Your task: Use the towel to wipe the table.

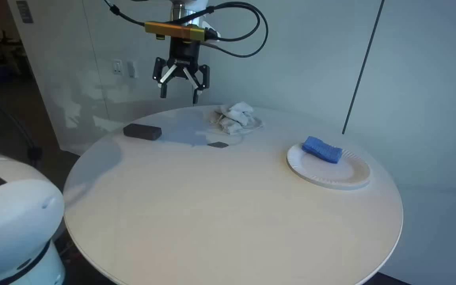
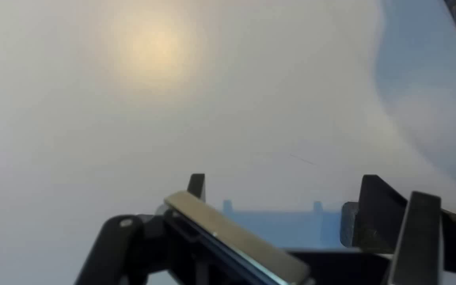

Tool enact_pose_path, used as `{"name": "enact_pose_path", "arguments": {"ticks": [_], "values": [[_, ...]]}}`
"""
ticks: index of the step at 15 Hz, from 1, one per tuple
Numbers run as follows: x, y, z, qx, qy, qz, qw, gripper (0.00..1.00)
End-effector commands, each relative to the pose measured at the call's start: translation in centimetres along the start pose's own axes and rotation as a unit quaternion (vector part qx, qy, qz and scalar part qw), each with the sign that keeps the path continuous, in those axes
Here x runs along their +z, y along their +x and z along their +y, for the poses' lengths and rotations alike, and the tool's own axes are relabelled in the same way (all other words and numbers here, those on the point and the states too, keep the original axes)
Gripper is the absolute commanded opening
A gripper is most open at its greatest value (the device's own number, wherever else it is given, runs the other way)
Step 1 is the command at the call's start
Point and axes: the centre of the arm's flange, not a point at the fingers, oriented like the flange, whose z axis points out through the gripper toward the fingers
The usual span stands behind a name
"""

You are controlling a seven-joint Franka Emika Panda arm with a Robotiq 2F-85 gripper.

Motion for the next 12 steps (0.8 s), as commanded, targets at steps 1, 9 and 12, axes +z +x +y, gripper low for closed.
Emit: {"name": "enact_pose_path", "arguments": {"ticks": [1, 9, 12], "values": [[-0.1, 0.0, 0.0, 0.000, 0.000, 0.002, 1.0000, 1.00], [-0.6, 2.0, 2.4, -0.013, -0.022, -0.009, 0.9996, 1.00], [-2.7, 3.5, 4.8, -0.020, -0.058, -0.009, 0.9981, 1.00]]}}
